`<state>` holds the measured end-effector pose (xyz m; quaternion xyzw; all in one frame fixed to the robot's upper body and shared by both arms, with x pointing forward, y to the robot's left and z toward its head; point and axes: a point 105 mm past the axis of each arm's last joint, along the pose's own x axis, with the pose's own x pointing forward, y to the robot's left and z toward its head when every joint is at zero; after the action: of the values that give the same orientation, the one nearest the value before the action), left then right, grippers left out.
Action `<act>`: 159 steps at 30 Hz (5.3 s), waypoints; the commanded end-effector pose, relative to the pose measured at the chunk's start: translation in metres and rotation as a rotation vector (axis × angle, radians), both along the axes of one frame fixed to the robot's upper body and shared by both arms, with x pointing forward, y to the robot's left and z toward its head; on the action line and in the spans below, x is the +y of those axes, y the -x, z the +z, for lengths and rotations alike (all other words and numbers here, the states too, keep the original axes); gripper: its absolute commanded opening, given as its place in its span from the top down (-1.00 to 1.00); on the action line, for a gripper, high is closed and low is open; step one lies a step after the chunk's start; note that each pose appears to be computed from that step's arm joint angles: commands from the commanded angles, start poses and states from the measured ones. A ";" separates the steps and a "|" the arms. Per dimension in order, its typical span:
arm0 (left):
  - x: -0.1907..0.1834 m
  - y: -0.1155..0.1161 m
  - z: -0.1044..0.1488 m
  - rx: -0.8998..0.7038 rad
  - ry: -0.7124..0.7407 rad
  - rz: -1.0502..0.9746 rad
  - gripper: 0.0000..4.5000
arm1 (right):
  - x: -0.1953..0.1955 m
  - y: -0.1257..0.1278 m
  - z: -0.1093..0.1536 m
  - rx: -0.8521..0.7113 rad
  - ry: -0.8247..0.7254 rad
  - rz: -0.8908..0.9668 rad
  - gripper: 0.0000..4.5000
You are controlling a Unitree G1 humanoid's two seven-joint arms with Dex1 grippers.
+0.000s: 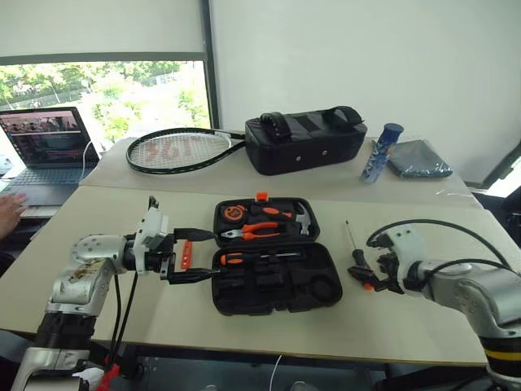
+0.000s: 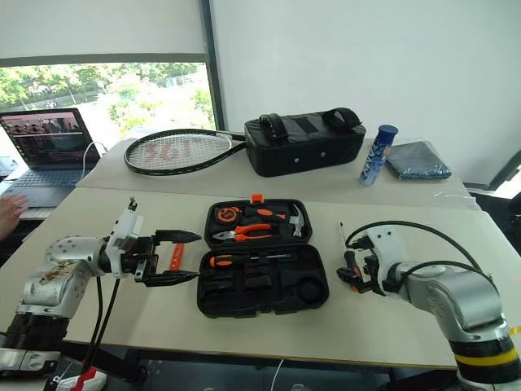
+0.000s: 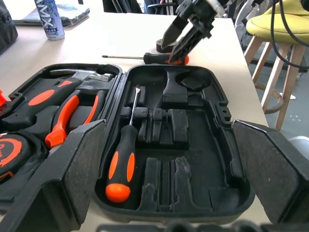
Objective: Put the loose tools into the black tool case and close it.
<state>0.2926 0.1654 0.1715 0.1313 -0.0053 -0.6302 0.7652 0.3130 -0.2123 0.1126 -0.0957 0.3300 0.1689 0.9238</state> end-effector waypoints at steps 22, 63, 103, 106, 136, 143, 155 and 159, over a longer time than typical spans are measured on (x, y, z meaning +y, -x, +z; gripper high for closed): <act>0.021 0.005 0.003 -0.021 0.047 0.113 -1.00 | 0.074 0.009 0.088 -0.411 0.217 1.042 0.54; 0.023 0.019 -0.009 0.018 0.067 0.204 -1.00 | 0.112 -0.045 0.027 -0.061 0.492 1.219 0.54; 0.020 0.012 -0.012 0.017 0.032 0.179 -1.00 | 0.134 -0.029 0.032 -0.186 0.178 1.137 0.99; 0.019 0.012 -0.011 0.016 0.029 0.178 -1.00 | 0.133 -0.029 0.027 -0.167 0.195 1.149 0.99; 0.051 0.010 -0.006 -0.023 0.037 0.332 -1.00 | 0.116 -0.022 0.086 -0.549 -0.003 1.128 0.99; 0.108 0.030 -0.016 -0.028 0.000 0.573 -1.00 | 0.072 0.018 0.095 -0.682 -0.188 0.988 0.07; 0.177 0.076 -0.045 0.084 0.027 1.035 -1.00 | 0.026 0.073 0.068 -0.892 -0.301 0.839 -0.98; 0.154 0.048 -0.036 0.166 0.068 1.050 -1.00 | 0.027 0.075 0.070 -0.911 -0.284 0.874 -0.98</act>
<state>0.2332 0.3325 0.1201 0.0356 0.1038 -0.1621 0.9807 0.2425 -0.1839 0.1677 -0.1395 -0.1563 0.5132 0.8323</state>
